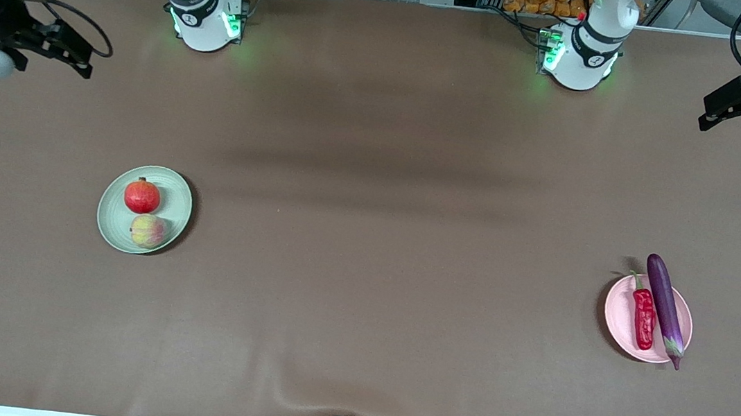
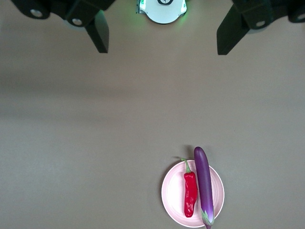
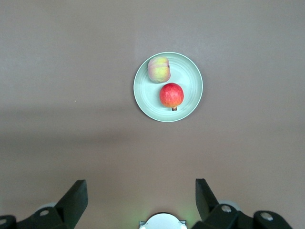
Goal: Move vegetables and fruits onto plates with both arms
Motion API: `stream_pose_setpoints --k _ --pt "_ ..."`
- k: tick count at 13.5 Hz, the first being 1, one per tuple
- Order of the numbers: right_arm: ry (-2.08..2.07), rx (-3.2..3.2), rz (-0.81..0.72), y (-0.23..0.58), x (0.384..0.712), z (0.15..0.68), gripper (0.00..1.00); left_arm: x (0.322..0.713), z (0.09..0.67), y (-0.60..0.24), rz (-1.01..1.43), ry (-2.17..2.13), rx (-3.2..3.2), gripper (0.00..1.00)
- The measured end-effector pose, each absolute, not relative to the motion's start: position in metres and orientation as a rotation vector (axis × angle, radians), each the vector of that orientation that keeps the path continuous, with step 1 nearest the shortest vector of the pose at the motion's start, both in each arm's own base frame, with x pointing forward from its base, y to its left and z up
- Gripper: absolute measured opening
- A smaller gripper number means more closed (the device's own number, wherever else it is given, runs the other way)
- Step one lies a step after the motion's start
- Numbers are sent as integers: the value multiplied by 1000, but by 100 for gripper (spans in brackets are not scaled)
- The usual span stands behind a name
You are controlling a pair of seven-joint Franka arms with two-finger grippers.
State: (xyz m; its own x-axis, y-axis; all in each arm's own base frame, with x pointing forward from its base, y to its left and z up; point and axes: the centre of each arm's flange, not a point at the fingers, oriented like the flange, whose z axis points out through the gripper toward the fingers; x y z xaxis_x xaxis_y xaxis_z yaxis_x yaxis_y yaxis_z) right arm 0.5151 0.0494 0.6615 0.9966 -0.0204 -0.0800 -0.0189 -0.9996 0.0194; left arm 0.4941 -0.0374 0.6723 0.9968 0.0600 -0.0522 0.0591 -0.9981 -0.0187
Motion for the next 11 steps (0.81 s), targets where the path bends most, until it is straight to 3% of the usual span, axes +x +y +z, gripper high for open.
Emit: stream_pose_setpoints --k 11 --pt "212 3155 -65 7 515 680 100 494 675 -36 73 -95 -3123 100"
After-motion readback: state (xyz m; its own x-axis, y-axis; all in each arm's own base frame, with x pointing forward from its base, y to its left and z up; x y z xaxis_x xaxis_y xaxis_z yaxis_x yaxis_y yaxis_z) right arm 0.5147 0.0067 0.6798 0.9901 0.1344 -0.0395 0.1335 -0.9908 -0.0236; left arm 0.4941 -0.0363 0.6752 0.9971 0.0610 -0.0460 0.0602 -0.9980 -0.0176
